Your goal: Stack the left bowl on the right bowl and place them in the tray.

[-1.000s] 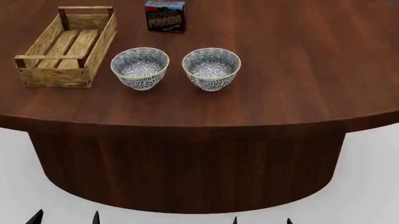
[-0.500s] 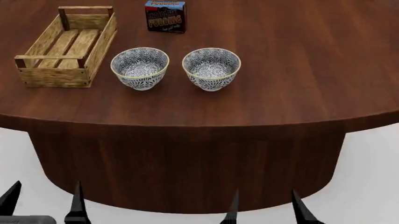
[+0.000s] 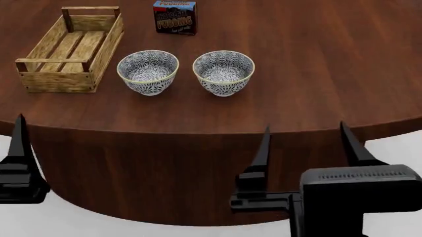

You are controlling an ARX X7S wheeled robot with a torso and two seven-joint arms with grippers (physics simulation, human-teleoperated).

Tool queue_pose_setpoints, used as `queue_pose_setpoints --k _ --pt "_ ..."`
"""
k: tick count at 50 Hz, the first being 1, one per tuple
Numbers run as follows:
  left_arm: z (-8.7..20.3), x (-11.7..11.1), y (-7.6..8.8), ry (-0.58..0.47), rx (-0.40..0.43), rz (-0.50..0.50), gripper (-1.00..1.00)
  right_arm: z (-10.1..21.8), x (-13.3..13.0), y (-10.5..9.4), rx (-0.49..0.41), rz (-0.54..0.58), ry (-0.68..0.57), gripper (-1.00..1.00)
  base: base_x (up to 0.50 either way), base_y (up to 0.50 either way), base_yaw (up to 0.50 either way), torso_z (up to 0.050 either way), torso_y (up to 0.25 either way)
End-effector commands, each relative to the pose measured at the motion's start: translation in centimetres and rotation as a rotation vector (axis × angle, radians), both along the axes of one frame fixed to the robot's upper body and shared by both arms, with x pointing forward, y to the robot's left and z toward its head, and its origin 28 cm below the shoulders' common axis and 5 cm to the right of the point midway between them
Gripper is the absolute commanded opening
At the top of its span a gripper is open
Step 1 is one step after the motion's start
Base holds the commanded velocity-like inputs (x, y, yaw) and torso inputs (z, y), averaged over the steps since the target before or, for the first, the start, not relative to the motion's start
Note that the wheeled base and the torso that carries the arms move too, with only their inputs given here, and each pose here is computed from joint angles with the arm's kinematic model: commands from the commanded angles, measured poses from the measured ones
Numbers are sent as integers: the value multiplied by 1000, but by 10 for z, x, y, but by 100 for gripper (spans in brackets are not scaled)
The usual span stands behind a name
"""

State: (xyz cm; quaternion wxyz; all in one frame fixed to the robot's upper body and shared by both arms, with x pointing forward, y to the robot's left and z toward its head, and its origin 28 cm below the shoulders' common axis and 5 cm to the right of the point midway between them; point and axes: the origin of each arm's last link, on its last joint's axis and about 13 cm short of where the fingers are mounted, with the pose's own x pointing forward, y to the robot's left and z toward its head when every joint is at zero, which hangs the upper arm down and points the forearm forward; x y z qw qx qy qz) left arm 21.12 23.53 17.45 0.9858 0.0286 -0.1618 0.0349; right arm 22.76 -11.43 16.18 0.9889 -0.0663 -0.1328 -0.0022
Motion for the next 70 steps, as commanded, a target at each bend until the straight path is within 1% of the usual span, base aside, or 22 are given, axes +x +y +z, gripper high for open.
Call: queue_pose_setpoints --k 1,6,14,17,23,26,32,43,70 --pt "38 -26 8 -84 24 39 100 40 -13 -4 -53 -27 -71 100 0 0 0 0 0" --pt "53 -35 11 -117 50 57 100 55 -17 -8 -75 -57 -89 100 0 0 0 0 0" --pt "71 -52 15 -161 54 87 100 71 -24 -12 -95 -114 -108 100 0 0 0 0 0" --pt "76 -56 16 -173 59 99 100 77 -27 -13 -101 -132 -119 100 0 0 0 0 0" --pt "83 -64 18 -202 42 114 100 82 -27 -16 -113 -170 -116 100 0 0 0 0 0" --pt "84 -67 19 -201 40 134 100 84 -28 -12 -113 -181 -110 100 0 0 0 0 0" --pt "82 -68 20 -200 31 158 100 84 -24 -4 -130 -182 -106 100 0 0 0 0 0" --pt "84 -64 19 -200 34 152 100 85 -23 -3 -142 -175 -110 100 18 33 0 0 0" --pt "87 -64 19 -193 40 155 100 86 -22 -6 -149 -154 -110 100 109 321 0 0 0"
